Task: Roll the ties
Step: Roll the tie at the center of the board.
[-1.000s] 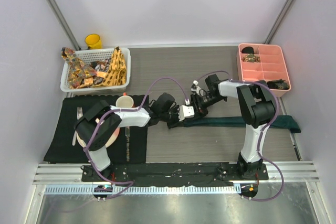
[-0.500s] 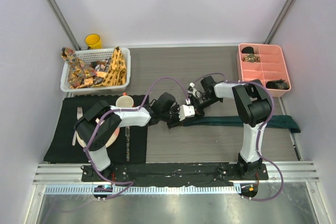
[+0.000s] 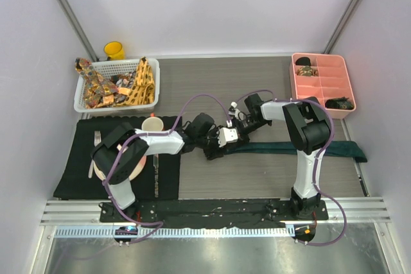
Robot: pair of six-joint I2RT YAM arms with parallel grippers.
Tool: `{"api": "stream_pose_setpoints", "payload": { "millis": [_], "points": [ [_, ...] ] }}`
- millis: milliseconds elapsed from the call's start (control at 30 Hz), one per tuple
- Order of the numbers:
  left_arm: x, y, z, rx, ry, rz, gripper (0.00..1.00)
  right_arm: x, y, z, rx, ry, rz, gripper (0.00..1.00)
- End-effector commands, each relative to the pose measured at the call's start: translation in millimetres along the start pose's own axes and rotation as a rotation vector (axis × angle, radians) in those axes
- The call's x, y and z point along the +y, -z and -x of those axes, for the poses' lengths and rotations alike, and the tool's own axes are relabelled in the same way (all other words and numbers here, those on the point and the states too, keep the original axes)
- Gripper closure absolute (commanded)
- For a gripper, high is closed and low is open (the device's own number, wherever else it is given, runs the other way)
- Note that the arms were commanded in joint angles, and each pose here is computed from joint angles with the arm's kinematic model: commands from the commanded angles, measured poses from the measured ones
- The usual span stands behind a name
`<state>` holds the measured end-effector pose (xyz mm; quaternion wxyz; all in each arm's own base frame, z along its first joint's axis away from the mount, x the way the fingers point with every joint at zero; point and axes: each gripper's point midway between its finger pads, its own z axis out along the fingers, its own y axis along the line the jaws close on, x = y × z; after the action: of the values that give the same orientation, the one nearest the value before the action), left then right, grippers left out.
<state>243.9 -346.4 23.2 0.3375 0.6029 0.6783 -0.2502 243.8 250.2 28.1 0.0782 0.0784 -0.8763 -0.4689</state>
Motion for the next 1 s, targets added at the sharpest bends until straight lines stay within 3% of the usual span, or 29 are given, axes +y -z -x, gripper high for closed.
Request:
{"api": "stream_pose_setpoints", "payload": {
  "millis": [0, 367, 667, 800, 833, 967],
  "points": [
    [-7, 2, -19, 0.039, 0.045, -0.028, 0.37, -43, 0, 3, -0.020, 0.053, -0.137, 0.99],
    [1, -2, 3, -0.126, 0.056, -0.053, 0.22, -68, 4, 4, -0.017, 0.020, -0.137, 0.99],
    [3, -17, 19, -0.207, 0.054, -0.091, 0.20, -80, 11, 4, -0.033, -0.001, -0.170, 0.99],
    [7, -24, 10, -0.177, 0.048, -0.070, 0.33, -77, 12, 4, -0.037, 0.007, -0.162, 0.99],
    [7, -24, 4, -0.157, 0.040, -0.068, 0.44, -75, 12, 4, -0.040, 0.009, -0.157, 0.99],
    [3, -19, -11, -0.091, 0.015, -0.065, 0.65, -58, 16, 9, -0.055, 0.028, -0.111, 0.99]
  ]
}}
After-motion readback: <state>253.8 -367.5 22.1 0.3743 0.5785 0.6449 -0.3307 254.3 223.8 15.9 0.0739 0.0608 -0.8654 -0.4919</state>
